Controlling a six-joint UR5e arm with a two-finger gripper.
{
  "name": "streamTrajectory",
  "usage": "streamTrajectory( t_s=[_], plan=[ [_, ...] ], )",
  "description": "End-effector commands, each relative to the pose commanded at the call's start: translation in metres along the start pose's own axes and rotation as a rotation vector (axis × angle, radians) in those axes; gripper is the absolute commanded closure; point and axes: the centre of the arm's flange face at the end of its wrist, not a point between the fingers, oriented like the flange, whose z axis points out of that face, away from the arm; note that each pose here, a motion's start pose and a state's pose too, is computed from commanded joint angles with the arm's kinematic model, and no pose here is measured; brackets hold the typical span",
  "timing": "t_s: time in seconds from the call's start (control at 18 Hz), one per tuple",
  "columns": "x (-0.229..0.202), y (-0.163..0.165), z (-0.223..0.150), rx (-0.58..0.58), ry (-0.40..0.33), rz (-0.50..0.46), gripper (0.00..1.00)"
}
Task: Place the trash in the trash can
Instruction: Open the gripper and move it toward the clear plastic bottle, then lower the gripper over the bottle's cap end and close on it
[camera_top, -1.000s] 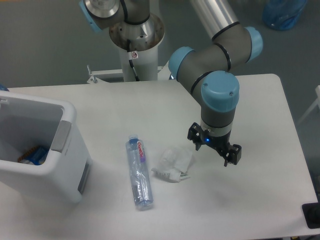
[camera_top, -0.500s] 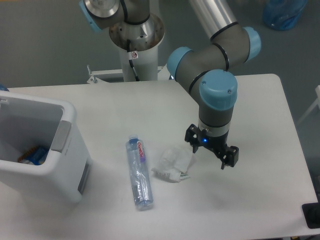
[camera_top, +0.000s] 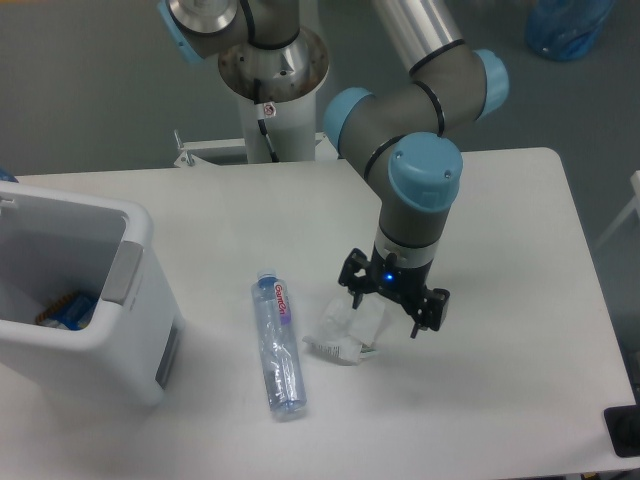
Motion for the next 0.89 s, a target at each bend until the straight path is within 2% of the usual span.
streamTrajectory(
  t_s=[0.61,0.89],
  plan=[
    [0.032,-0.025,0.019,-0.016,0.024,-0.144,0.0],
    [0.059,-0.045,0.053,-0.13,-0.03,-0.174,0.0]
  ],
)
